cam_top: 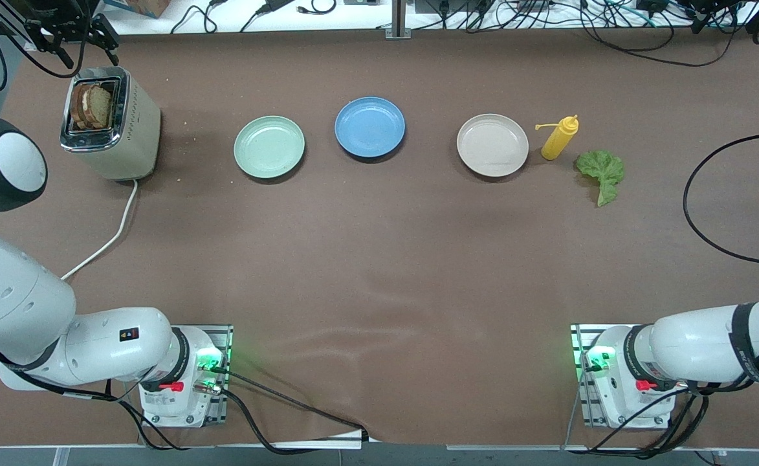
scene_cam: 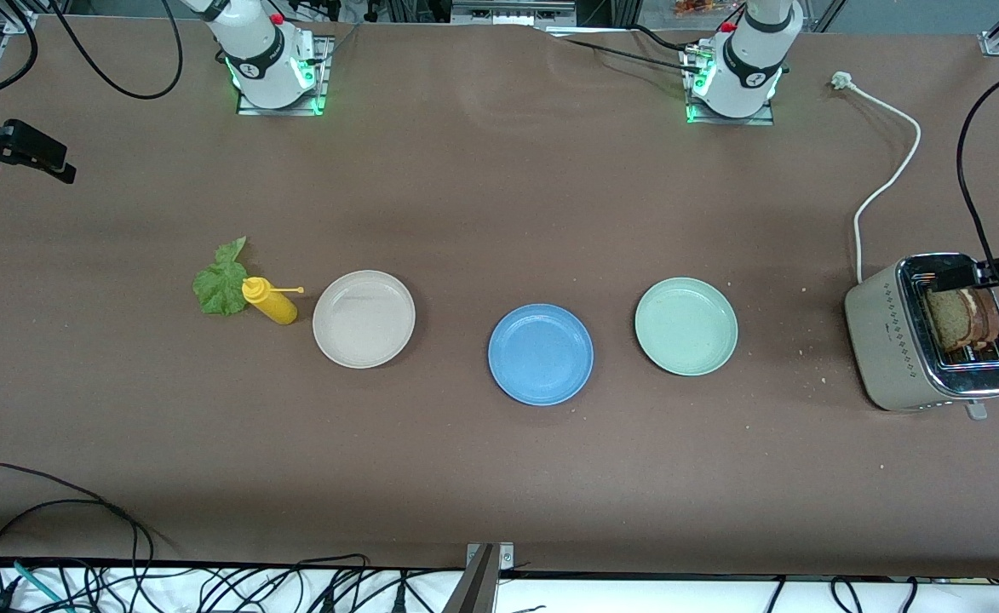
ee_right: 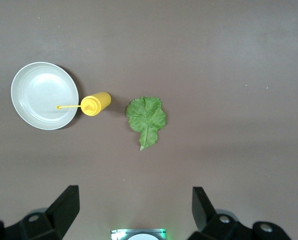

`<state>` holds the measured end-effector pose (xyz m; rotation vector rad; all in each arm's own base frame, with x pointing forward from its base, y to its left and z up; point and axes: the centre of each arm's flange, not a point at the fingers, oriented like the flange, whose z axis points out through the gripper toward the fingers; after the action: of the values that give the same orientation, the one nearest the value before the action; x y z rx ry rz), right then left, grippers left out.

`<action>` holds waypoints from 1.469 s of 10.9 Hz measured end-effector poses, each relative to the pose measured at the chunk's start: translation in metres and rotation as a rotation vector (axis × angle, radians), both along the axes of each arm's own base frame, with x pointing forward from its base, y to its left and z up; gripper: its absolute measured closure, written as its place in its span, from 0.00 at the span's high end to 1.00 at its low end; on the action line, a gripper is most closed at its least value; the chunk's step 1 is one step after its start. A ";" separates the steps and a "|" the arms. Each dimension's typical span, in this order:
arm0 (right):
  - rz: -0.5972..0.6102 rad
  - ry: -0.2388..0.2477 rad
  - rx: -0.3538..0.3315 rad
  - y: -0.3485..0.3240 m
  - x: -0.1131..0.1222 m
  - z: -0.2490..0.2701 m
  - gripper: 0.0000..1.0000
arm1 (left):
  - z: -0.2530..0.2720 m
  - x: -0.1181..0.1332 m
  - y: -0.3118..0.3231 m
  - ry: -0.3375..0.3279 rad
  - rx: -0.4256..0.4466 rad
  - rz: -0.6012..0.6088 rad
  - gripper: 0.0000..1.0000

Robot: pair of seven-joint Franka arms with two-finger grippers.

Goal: Make sandwich in blue plate with both arms
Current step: 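Lower the left gripper onto a bread slice in the toaster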

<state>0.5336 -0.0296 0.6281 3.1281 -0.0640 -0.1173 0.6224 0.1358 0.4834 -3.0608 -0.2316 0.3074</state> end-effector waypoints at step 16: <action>-0.001 0.000 0.000 0.000 0.000 0.000 1.00 | -0.093 0.024 0.044 0.049 0.080 -0.003 1.00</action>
<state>0.5336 -0.0299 0.6280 3.1281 -0.0652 -0.1177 0.6465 0.1794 0.3901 -2.9704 -0.2303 0.3634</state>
